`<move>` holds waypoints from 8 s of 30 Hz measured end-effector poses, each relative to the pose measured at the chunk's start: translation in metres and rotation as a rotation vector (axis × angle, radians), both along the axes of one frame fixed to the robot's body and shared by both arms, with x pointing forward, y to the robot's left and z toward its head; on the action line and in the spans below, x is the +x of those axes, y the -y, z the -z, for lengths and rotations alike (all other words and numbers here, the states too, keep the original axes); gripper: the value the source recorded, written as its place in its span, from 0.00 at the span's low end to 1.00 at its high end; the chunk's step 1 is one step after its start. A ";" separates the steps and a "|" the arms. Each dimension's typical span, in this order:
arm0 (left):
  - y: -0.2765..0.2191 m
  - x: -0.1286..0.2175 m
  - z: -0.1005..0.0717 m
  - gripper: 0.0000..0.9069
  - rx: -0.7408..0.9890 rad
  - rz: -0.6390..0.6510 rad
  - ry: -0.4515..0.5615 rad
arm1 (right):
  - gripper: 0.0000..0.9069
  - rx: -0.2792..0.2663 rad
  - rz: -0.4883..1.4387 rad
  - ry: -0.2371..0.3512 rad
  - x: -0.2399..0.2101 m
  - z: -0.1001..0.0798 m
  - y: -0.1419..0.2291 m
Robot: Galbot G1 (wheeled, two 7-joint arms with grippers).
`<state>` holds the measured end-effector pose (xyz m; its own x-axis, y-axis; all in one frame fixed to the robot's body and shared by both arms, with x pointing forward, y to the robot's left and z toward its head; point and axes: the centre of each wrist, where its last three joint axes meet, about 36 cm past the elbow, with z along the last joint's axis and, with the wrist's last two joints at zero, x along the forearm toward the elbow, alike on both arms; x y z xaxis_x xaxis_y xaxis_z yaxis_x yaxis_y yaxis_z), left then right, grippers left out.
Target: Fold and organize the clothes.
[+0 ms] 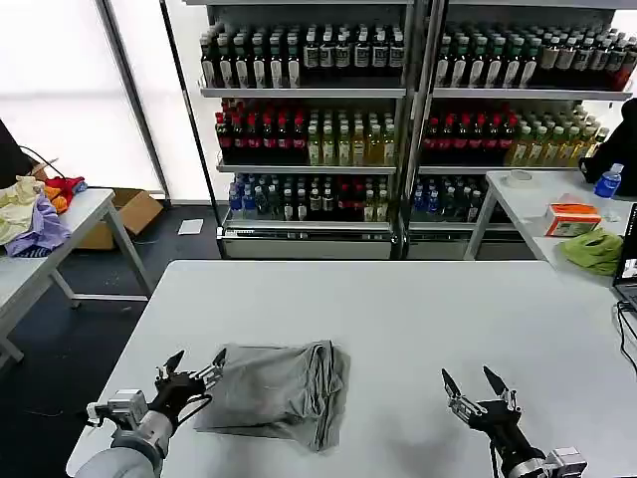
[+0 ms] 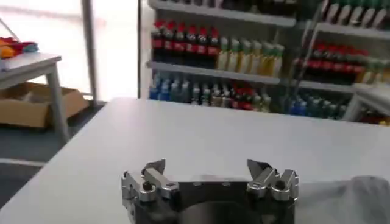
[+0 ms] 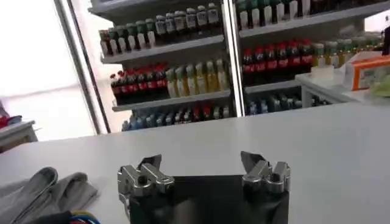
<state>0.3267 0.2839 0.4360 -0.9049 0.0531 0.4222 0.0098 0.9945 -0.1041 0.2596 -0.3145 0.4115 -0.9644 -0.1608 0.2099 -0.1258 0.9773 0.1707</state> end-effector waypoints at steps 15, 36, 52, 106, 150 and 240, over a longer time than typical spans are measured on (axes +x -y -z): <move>0.013 -0.006 0.038 1.00 0.009 -0.042 -0.076 | 1.00 0.011 0.006 -0.007 -0.001 0.004 -0.002; 0.055 -0.016 0.063 0.03 -0.017 0.006 -0.091 | 1.00 0.007 0.014 -0.002 -0.002 0.004 0.000; 0.051 -0.017 0.060 0.03 -0.055 -0.058 -0.035 | 1.00 0.005 0.017 0.003 0.000 0.003 0.002; 0.194 0.021 0.006 1.00 -0.306 0.235 -0.213 | 1.00 0.071 0.053 -0.062 -0.003 0.000 -0.014; 0.032 0.022 -0.050 1.00 -0.269 -0.095 0.197 | 0.00 0.210 -0.304 -0.235 0.067 0.017 -0.121; 0.021 -0.026 -0.036 1.00 -0.088 0.013 0.343 | 1.00 -0.143 0.182 0.229 0.019 -0.036 0.058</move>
<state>0.3007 0.2629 0.4717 -0.9922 0.0884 0.0875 0.0717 0.9814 -0.1782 0.2785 -0.3722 0.4477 -0.9994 0.0337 -0.0079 0.0335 0.9993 0.0172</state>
